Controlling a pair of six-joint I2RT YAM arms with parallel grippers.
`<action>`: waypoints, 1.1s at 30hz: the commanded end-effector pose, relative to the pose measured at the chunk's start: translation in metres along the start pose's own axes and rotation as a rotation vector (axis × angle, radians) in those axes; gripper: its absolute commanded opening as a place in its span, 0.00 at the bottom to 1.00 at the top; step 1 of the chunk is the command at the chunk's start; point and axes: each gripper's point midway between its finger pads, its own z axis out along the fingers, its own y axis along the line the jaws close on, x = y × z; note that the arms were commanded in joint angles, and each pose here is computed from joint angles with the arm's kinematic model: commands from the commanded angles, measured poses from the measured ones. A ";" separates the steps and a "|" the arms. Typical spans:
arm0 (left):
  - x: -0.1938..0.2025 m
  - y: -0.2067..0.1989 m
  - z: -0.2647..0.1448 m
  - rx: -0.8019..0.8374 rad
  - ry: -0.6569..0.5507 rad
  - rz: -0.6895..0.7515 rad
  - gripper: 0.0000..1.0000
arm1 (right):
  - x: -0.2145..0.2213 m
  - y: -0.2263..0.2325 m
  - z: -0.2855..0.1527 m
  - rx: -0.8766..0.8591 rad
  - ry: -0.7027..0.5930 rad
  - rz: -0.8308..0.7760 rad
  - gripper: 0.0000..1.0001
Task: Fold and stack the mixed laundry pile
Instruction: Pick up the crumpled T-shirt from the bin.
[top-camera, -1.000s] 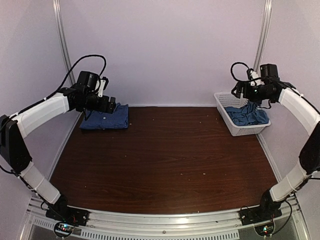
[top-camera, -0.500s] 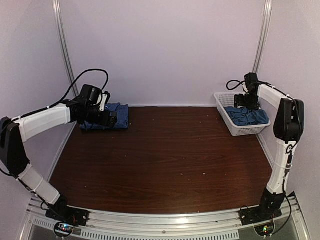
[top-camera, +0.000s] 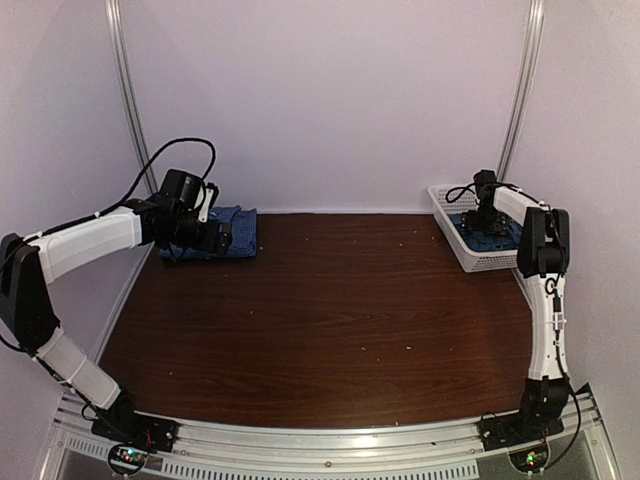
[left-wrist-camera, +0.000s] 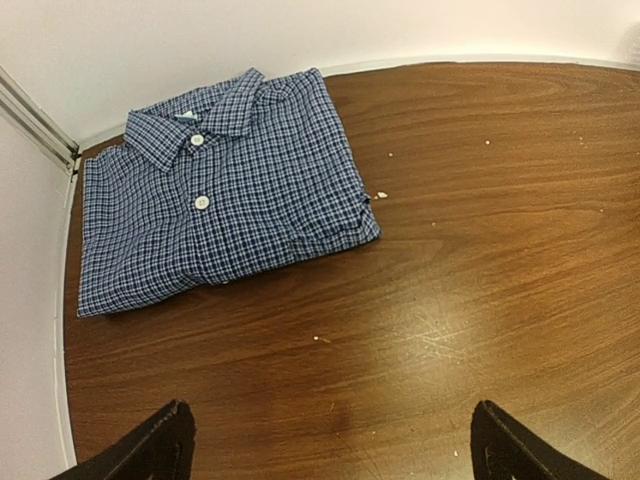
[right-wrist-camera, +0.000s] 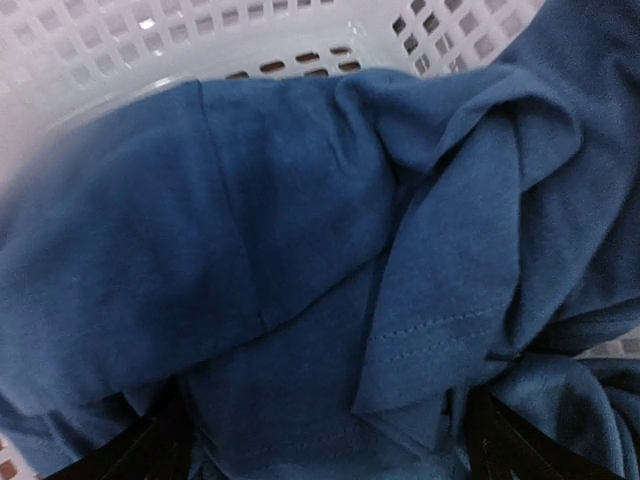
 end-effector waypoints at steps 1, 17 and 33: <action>-0.019 -0.001 -0.004 -0.002 -0.039 -0.029 0.98 | 0.016 -0.017 0.025 0.017 0.061 0.031 0.92; -0.026 0.016 -0.016 -0.094 -0.039 -0.030 0.98 | -0.069 -0.032 -0.061 -0.265 -0.136 0.185 0.00; -0.027 0.017 -0.034 0.000 -0.092 -0.138 0.98 | -0.126 0.071 -0.388 -0.814 -0.570 0.025 0.00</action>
